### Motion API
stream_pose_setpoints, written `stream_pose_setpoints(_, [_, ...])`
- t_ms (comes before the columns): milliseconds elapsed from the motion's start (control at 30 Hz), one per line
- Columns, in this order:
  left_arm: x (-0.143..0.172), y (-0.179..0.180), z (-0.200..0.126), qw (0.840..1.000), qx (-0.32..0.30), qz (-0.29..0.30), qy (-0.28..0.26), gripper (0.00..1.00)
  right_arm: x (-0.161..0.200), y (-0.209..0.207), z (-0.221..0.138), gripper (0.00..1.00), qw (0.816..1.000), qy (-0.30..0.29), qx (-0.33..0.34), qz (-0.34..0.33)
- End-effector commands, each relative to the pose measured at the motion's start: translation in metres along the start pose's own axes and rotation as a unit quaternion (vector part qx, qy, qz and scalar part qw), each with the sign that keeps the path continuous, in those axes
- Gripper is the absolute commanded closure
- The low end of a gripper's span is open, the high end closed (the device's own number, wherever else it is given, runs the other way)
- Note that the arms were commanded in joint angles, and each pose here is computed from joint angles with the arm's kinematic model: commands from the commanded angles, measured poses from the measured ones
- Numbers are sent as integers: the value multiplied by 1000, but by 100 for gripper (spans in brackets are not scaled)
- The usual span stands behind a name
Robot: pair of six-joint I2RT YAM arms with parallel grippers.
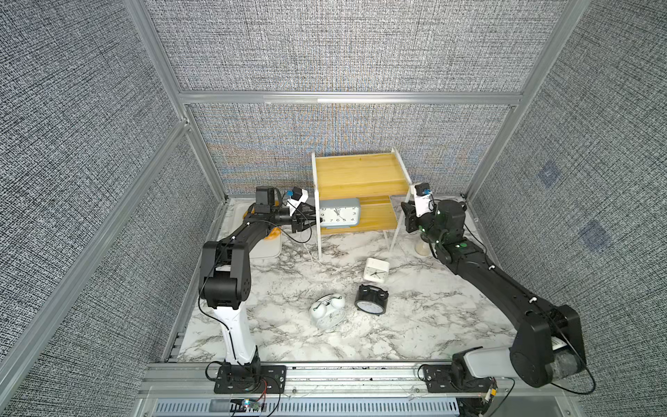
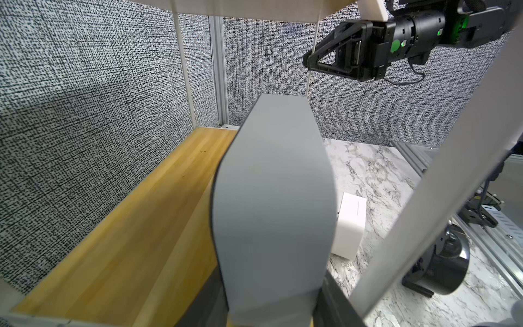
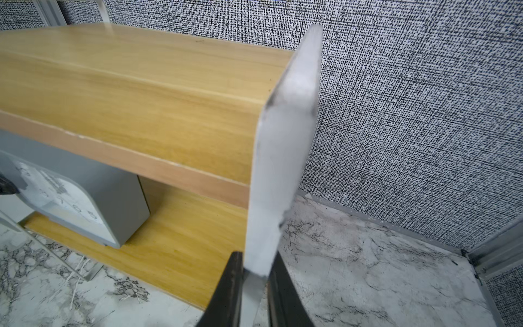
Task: Place the alarm clocks on the shelf by style
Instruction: Place the alarm on the shelf.
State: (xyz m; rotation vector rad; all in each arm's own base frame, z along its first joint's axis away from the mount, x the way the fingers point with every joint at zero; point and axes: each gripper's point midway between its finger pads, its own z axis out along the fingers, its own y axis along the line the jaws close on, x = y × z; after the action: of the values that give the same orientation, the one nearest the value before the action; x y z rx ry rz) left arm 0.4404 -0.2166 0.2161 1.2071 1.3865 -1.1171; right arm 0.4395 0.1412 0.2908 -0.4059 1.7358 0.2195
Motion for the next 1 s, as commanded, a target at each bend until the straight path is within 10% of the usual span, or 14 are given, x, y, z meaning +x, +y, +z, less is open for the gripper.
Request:
stream_pose_setpoints(0, [4, 2, 0, 1000, -7, -1, 7, 65, 0, 7, 2, 80, 1000, 3, -16, -3])
stream_pose_setpoints(600, [6, 22, 13, 999, -42, -17, -11, 76, 2, 6, 1, 80, 1000, 7, -14, -9])
stream_pose_setpoints(967, [-1, 22, 11, 998, -58, 4, -13, 46, 4, 6, 2, 80, 1000, 9, -13, -10])
